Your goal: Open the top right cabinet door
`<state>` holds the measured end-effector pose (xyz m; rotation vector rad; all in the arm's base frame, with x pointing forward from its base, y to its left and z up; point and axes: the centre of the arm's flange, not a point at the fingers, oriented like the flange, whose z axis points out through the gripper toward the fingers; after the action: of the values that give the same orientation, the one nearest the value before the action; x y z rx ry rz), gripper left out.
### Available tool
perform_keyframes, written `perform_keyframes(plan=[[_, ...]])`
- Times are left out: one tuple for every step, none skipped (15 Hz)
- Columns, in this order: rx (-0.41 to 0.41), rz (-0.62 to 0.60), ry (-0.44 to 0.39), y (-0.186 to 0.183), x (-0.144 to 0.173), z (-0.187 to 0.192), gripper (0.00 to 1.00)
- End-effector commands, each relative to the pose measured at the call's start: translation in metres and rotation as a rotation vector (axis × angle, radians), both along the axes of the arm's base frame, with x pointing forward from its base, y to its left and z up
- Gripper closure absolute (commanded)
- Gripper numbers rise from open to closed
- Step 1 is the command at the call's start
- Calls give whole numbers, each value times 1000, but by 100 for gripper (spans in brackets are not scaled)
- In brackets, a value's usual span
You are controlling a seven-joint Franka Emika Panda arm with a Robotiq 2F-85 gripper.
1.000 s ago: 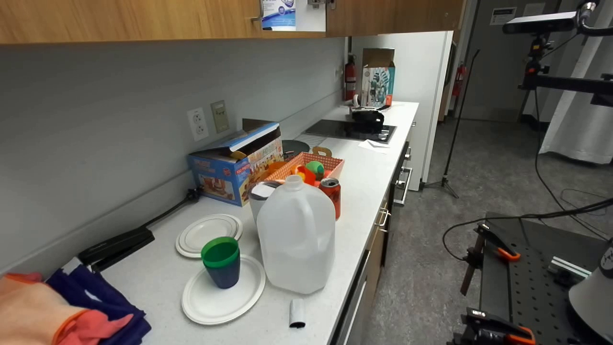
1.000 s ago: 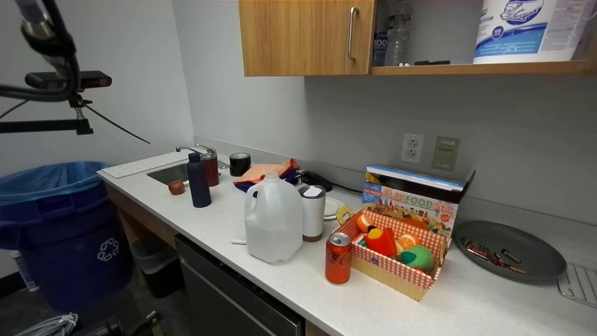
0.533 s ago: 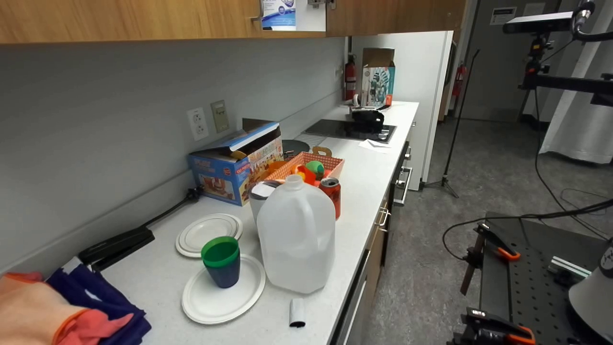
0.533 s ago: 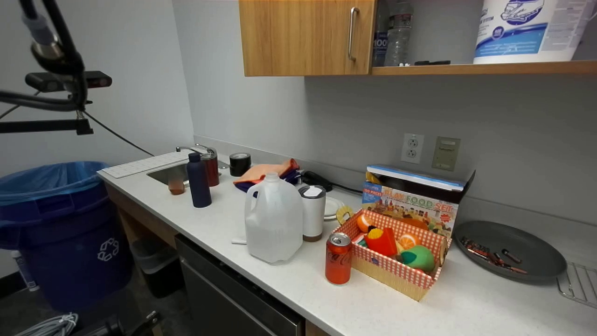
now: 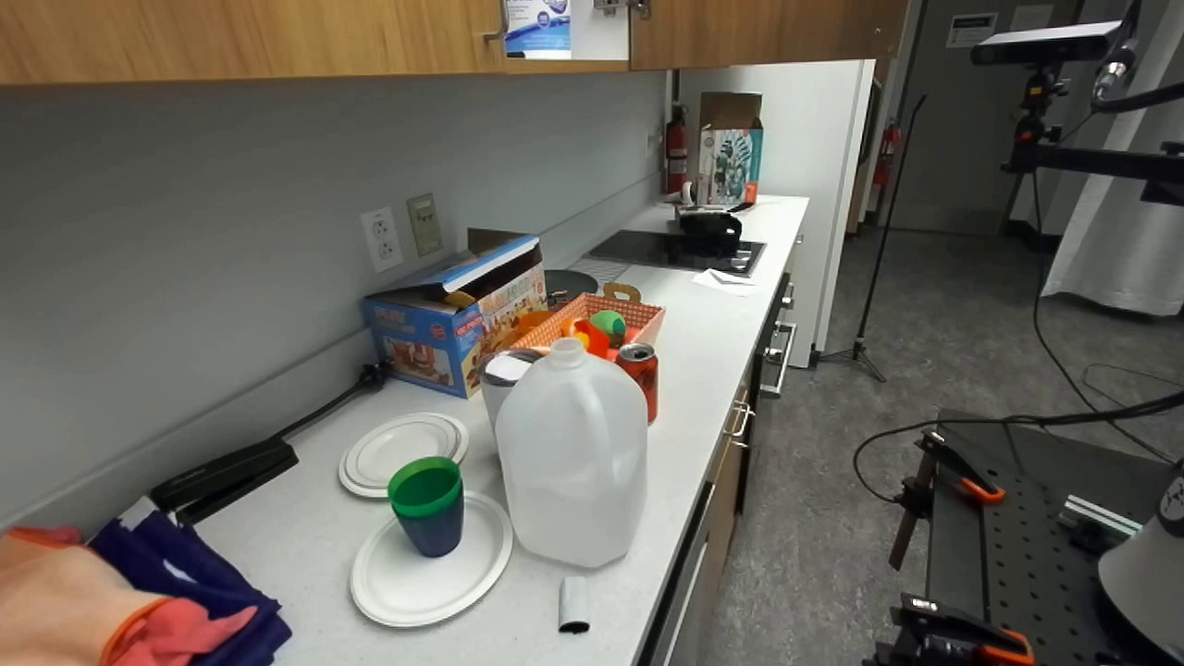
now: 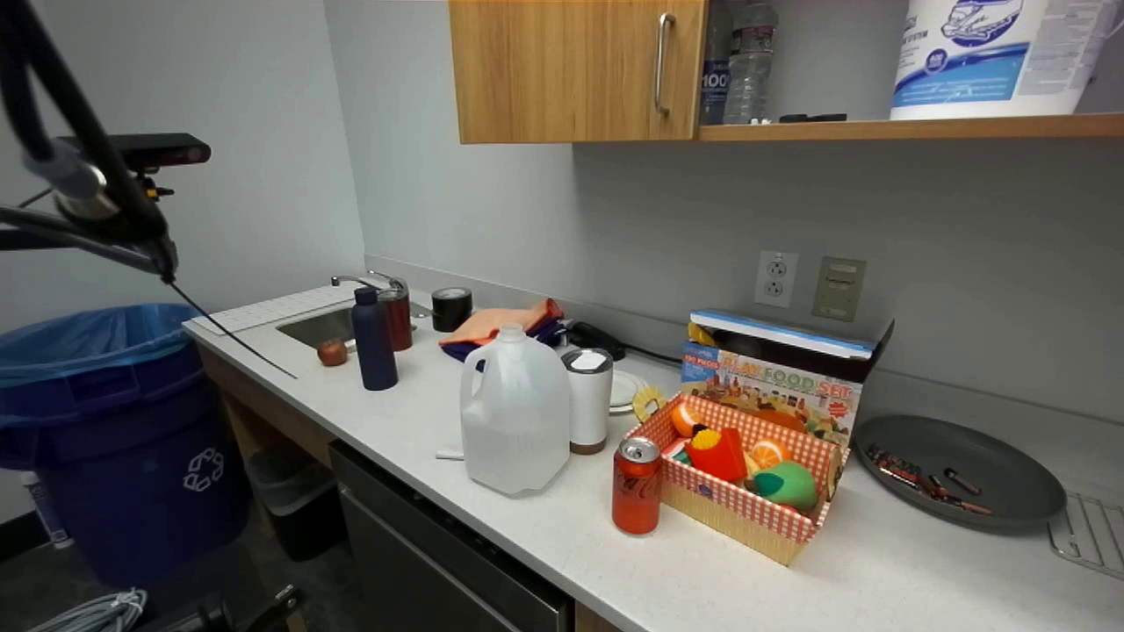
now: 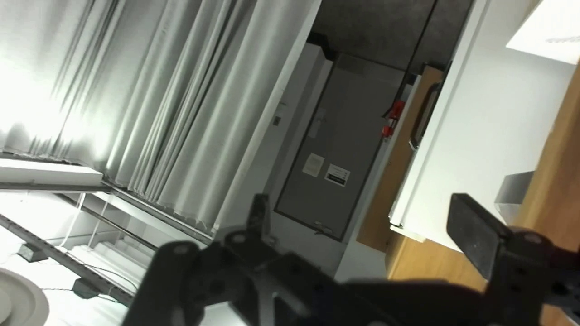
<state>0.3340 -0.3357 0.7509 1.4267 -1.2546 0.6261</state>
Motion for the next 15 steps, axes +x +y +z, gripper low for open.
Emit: perform_keyframes(plan=[[-18,-98,-6,-23,-8,-6,0],[-10,-119,-4,-26,-11,-7,0],[1,-137,-2,-29,-15,-7,0],[17,-155,3,-31,-19,-5,0],[37,-176,11,-33,-24,-2,0],[58,-194,17,-33,-30,2,0],[69,-212,18,-33,-35,7,0],[78,-228,17,-33,-40,12,0],[88,-243,17,-32,-43,17,0],[97,-257,16,-32,-47,23,0],[102,-270,14,-31,-50,28,0],[113,-282,21,-29,-53,33,0],[134,-287,37,-27,-58,39,0],[157,-293,51,-25,-62,43,0],[199,-293,73,-21,-67,50,0]])
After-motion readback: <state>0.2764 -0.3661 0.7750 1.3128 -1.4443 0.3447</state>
